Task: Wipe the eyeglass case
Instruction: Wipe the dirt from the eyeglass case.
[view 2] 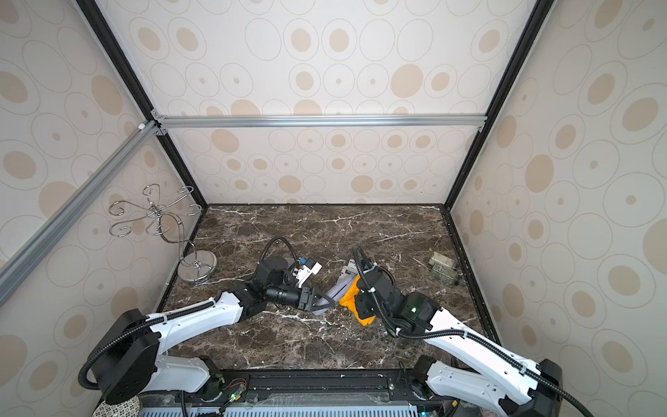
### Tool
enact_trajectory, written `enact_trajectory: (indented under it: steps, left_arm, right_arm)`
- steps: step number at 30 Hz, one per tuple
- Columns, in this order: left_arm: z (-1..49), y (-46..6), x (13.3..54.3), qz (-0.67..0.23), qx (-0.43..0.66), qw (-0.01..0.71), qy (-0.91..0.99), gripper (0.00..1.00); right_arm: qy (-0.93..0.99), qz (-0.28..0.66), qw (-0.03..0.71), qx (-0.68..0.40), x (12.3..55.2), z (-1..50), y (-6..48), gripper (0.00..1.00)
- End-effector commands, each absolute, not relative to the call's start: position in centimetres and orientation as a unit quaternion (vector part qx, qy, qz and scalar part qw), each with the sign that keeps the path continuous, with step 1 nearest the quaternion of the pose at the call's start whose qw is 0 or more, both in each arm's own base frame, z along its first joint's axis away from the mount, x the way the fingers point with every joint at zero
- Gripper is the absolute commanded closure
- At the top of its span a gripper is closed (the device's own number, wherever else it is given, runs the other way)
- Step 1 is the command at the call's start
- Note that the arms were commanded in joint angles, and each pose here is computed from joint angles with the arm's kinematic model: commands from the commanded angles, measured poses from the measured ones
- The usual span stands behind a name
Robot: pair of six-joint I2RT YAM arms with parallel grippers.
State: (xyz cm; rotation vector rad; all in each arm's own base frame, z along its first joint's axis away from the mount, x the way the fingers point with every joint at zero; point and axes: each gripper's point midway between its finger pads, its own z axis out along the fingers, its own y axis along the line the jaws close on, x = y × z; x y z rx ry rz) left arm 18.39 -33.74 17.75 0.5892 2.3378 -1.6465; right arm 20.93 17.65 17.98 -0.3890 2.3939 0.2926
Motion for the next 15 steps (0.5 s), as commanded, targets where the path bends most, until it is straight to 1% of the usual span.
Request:
enact_trajectory:
  steps: [1,5,9,11,13,15]
  left_arm:
    - [19.1,-34.0,17.1,-0.581,0.23,0.101,0.774,0.46]
    - [19.4,-34.5,17.4,-0.582,0.24,0.108,0.769,0.47]
    - [19.3,-34.7,17.3,-0.585,0.251,0.11,0.764,0.47]
    - [19.1,-34.7,17.1,-0.584,0.255,0.11,0.763,0.47]
    - [18.9,-34.7,16.8,-0.585,0.263,0.106,0.76,0.47]
    - [18.7,-34.5,16.4,-0.583,0.268,0.103,0.76,0.47]
  right_arm:
    - [0.907,0.16,0.345,-0.18,20.6,19.8,19.8,1.0]
    - [0.895,0.159,0.345,-0.234,18.6,19.3,22.3,1.0]
    - [0.878,0.195,0.34,-0.276,16.5,19.3,25.1,1.0]
    - [0.879,0.193,0.344,-0.269,16.5,19.2,25.0,1.0]
    - [0.881,0.171,0.364,-0.249,17.4,19.2,24.1,1.0]
    - [0.889,0.155,0.365,-0.228,18.3,19.2,22.6,1.0]
